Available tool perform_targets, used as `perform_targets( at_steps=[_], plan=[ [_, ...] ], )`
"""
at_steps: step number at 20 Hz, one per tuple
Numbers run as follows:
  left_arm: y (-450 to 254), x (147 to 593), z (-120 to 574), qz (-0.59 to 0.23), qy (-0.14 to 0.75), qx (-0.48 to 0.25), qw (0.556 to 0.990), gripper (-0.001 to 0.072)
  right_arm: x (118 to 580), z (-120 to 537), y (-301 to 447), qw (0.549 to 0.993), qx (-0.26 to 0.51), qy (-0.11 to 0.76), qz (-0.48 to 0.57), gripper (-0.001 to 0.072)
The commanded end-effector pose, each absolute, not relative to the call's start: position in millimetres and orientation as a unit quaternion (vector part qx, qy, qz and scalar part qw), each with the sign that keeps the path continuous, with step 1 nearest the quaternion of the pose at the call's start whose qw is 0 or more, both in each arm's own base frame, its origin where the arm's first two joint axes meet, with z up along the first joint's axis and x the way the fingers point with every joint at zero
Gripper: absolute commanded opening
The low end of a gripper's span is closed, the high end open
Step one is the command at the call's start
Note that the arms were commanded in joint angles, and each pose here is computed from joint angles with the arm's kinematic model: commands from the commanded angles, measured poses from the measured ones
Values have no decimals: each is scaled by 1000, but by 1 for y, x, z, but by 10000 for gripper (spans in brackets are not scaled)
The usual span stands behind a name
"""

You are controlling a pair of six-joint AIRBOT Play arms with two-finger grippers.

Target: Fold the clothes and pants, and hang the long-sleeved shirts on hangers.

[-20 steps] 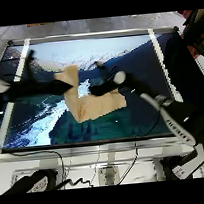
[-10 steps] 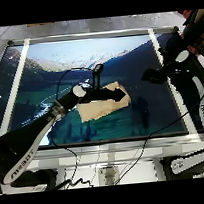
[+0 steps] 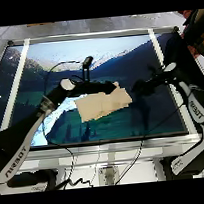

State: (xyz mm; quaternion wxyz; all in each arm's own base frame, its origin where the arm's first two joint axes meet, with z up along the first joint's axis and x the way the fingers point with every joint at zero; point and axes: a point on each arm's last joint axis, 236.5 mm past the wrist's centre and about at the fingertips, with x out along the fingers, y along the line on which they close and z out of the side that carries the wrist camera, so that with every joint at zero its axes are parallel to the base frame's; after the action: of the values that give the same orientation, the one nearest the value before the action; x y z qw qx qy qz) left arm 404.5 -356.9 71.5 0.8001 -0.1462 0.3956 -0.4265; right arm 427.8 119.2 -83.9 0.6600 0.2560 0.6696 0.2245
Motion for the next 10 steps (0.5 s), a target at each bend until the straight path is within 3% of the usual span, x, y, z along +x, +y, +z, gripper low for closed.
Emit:
perform_targets(
  at_steps=[1,2,4,5,6,7,10],
  plan=[
    [-315,409,77,-420,408,-123,801,703,412,-107,185,632,239,686,271,621],
    [-305,413,81,-416,408,-127,803,703,411,-111,200,638,226,682,276,612],
    [-285,417,87,-410,407,-127,806,703,414,-113,226,656,203,667,289,494],
    [-276,418,89,-406,408,-121,809,702,413,-113,235,660,195,663,294,373],
    [-265,418,91,-400,408,-109,813,702,412,-114,242,663,188,661,298,157],
    [-254,418,93,-394,407,-91,819,699,413,-113,244,668,184,656,299,15],
    [-218,417,115,-369,388,-39,844,699,435,-88,227,697,179,631,288,15]
  ],
)
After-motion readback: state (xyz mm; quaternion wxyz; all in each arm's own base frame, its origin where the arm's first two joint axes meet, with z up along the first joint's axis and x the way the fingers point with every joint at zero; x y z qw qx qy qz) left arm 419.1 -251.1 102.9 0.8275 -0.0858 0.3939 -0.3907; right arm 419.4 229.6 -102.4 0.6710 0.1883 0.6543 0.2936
